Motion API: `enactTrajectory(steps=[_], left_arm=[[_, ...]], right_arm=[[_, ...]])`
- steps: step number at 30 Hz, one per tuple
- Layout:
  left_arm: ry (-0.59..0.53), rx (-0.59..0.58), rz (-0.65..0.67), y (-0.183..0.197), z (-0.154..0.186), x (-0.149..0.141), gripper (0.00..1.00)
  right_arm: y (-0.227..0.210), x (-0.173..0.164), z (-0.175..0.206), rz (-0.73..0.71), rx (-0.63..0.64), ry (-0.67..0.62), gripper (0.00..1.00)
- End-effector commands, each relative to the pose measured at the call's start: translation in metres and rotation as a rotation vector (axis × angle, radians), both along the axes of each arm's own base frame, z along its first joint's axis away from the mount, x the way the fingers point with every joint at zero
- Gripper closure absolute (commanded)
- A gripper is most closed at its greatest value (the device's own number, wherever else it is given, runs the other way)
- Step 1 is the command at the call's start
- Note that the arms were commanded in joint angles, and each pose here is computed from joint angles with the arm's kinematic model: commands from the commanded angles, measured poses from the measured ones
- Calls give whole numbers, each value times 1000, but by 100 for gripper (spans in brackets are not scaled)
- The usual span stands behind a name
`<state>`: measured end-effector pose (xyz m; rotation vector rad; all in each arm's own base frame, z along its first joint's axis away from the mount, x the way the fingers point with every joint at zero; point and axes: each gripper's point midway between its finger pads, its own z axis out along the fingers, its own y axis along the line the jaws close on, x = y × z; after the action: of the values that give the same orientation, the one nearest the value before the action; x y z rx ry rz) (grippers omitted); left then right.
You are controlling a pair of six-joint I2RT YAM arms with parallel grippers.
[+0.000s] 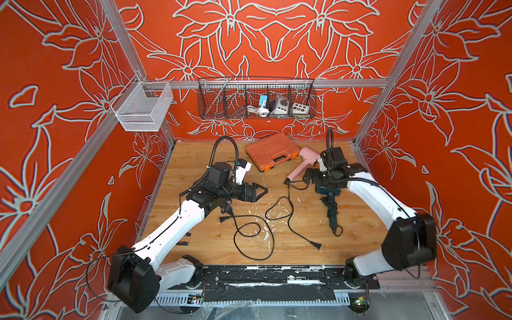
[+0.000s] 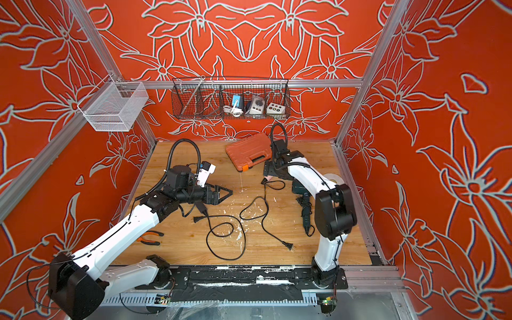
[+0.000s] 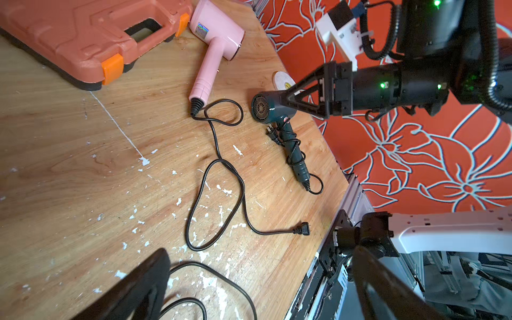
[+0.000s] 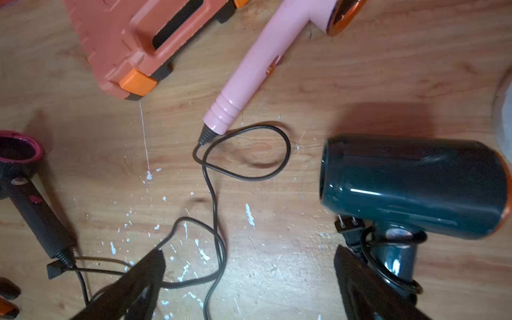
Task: Wrap the cord around the hair dryer
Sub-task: Pick up the hair dryer from the center of the board.
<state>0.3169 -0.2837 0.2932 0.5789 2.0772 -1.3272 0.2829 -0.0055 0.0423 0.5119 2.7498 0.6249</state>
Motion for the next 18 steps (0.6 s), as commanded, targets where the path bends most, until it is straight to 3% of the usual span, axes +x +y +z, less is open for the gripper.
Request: enactTrajectory(steps=[1, 10, 18], left_arm=[[-38, -16, -6, 4, 10, -3, 0], [-32, 11, 38, 8, 3, 3, 0], [-6, 59, 103, 17, -14, 6, 0]], right_arm=[[-11, -13, 1, -30, -71, 46, 1], [-2, -7, 31, -26, -40, -35, 1], [20, -5, 73, 57, -130, -128, 1]])
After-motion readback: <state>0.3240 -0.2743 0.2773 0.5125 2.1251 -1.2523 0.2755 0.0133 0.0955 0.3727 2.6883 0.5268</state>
